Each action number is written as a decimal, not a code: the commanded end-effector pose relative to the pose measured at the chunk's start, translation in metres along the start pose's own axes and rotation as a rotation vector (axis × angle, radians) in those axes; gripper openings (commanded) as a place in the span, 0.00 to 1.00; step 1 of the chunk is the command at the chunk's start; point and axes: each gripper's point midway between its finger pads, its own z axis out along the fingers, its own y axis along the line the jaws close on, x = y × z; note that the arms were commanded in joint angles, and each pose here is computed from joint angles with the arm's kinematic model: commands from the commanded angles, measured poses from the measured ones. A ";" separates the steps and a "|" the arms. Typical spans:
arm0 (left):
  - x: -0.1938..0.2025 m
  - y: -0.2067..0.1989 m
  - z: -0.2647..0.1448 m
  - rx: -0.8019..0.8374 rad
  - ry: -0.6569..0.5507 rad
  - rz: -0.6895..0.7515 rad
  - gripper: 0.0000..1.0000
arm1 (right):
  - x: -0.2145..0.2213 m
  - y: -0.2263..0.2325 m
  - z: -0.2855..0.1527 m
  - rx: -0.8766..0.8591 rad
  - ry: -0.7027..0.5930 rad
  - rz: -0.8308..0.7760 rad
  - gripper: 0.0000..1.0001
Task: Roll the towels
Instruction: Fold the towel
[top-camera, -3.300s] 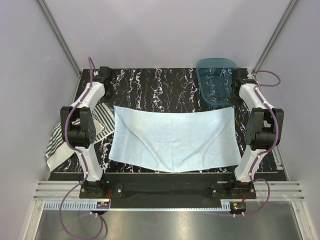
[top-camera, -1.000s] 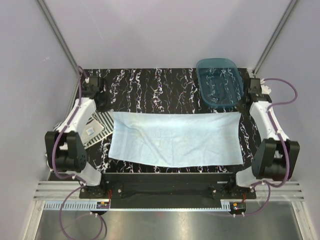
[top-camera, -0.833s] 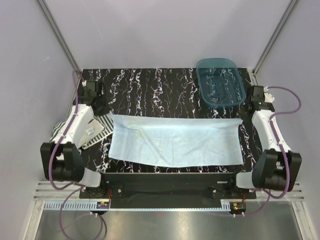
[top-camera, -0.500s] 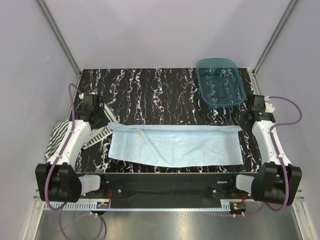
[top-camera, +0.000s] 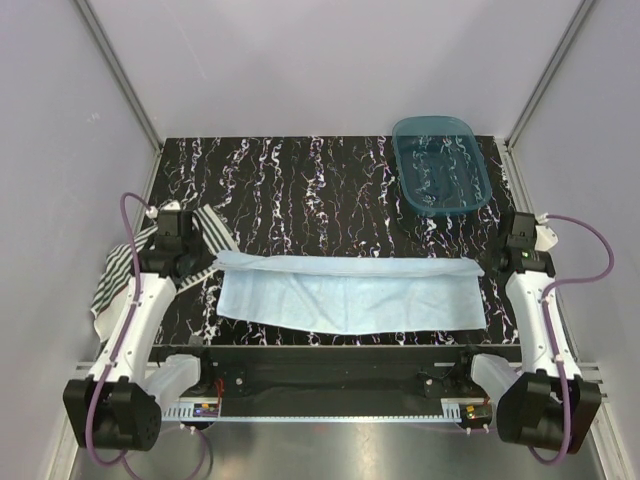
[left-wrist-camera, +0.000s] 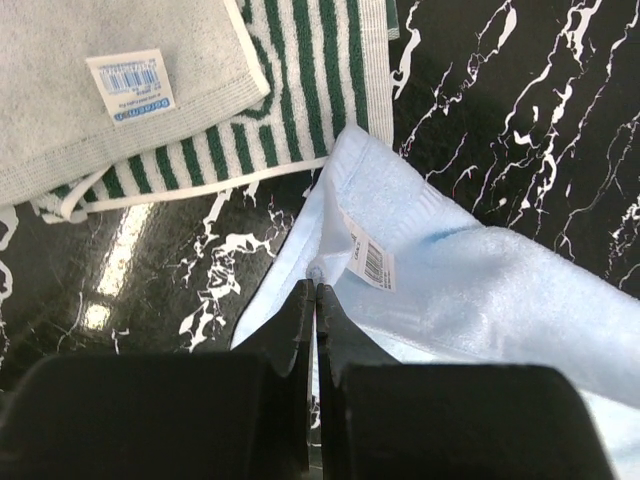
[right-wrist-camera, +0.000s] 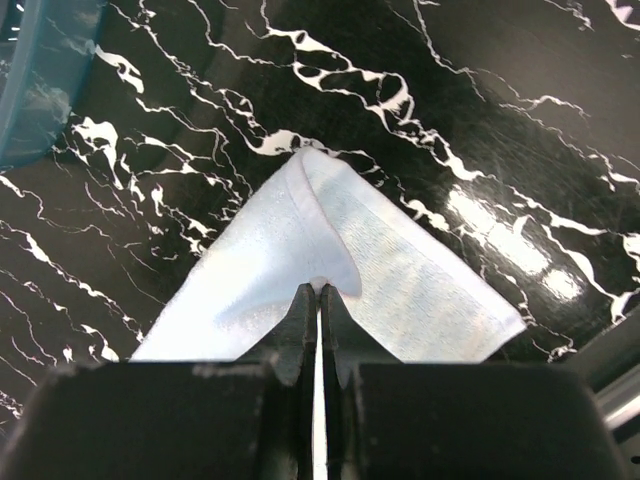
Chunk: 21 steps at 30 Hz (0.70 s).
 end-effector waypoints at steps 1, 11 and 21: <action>0.001 0.006 -0.005 -0.009 -0.038 -0.056 0.00 | 0.000 -0.011 -0.006 0.020 -0.029 0.035 0.00; 0.004 0.019 -0.022 -0.060 -0.048 -0.090 0.13 | 0.021 -0.033 -0.012 0.078 0.001 0.187 0.15; -0.005 0.026 -0.069 -0.025 -0.157 -0.087 0.77 | 0.000 -0.040 -0.047 -0.019 -0.182 0.418 0.90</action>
